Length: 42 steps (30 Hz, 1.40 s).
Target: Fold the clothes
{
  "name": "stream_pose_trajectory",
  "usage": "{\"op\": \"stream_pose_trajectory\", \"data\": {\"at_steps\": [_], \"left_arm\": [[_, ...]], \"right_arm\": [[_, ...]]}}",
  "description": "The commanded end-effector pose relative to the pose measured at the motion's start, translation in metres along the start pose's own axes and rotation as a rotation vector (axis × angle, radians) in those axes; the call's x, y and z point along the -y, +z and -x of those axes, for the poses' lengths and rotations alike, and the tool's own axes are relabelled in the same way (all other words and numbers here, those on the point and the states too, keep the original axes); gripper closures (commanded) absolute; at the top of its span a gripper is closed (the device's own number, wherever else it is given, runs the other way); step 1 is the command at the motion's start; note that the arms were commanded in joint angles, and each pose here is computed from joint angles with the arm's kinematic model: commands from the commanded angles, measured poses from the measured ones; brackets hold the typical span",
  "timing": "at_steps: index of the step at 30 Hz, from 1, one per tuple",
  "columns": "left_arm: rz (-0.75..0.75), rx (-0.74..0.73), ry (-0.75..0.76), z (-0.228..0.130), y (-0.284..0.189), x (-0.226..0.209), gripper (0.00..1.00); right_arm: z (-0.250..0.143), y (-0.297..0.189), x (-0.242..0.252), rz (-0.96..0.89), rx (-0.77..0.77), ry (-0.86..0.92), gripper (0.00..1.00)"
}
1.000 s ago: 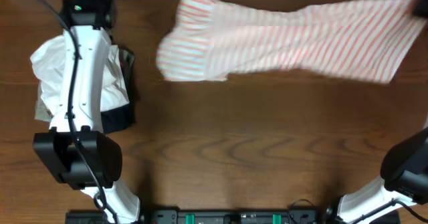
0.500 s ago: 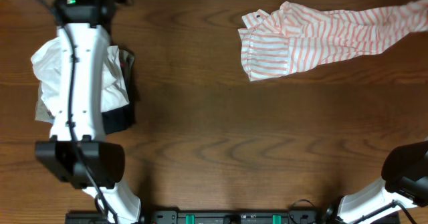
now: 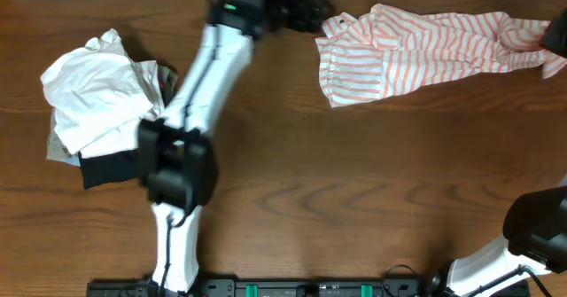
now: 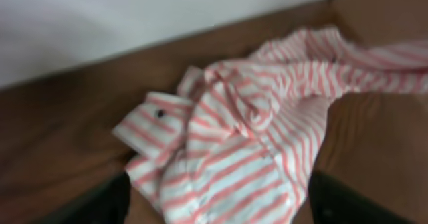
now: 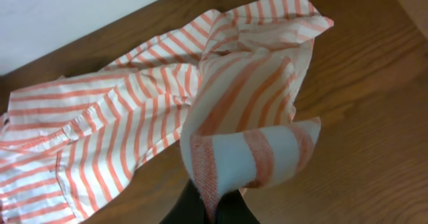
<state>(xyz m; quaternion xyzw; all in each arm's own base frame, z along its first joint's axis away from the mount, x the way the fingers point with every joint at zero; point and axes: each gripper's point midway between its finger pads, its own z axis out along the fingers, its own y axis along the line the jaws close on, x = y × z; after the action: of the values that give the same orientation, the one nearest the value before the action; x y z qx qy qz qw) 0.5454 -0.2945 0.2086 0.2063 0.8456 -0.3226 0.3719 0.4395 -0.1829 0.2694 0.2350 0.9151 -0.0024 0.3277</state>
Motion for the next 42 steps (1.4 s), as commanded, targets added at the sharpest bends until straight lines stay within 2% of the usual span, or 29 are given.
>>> {"op": "stream_pose_trajectory", "data": {"at_steps": [1, 7, 17, 26, 34, 42], "left_arm": [[-0.065, 0.006, 0.059, -0.019, 0.050, 0.018, 0.09], [-0.148, 0.129, 0.147, -0.026, 0.107, 0.043, 0.07], [-0.095, 0.218, 0.182, -0.031, 0.135, 0.030, 0.11], [-0.118, 0.215, 0.240, -0.040, 0.145, 0.050, 0.15], [-0.132, 0.180, 0.223, -0.066, 0.164, 0.050, 0.17], [-0.148, 0.175, 0.249, -0.074, 0.171, 0.062, 0.20]], "right_arm": [[-0.004, 0.000, -0.003, 0.005, -0.017, -0.034, 0.99], [-0.014, 0.000, -0.003, 0.002, -0.057, -0.036, 0.99], [-0.015, 0.000, -0.003, 0.002, -0.061, -0.038, 0.99], [-0.015, 0.000, -0.003, 0.002, -0.061, -0.038, 0.99], [-0.016, 0.000, -0.003, 0.002, -0.063, -0.037, 0.99], [-0.017, 0.000, -0.003, 0.002, -0.066, -0.037, 0.99]]}}
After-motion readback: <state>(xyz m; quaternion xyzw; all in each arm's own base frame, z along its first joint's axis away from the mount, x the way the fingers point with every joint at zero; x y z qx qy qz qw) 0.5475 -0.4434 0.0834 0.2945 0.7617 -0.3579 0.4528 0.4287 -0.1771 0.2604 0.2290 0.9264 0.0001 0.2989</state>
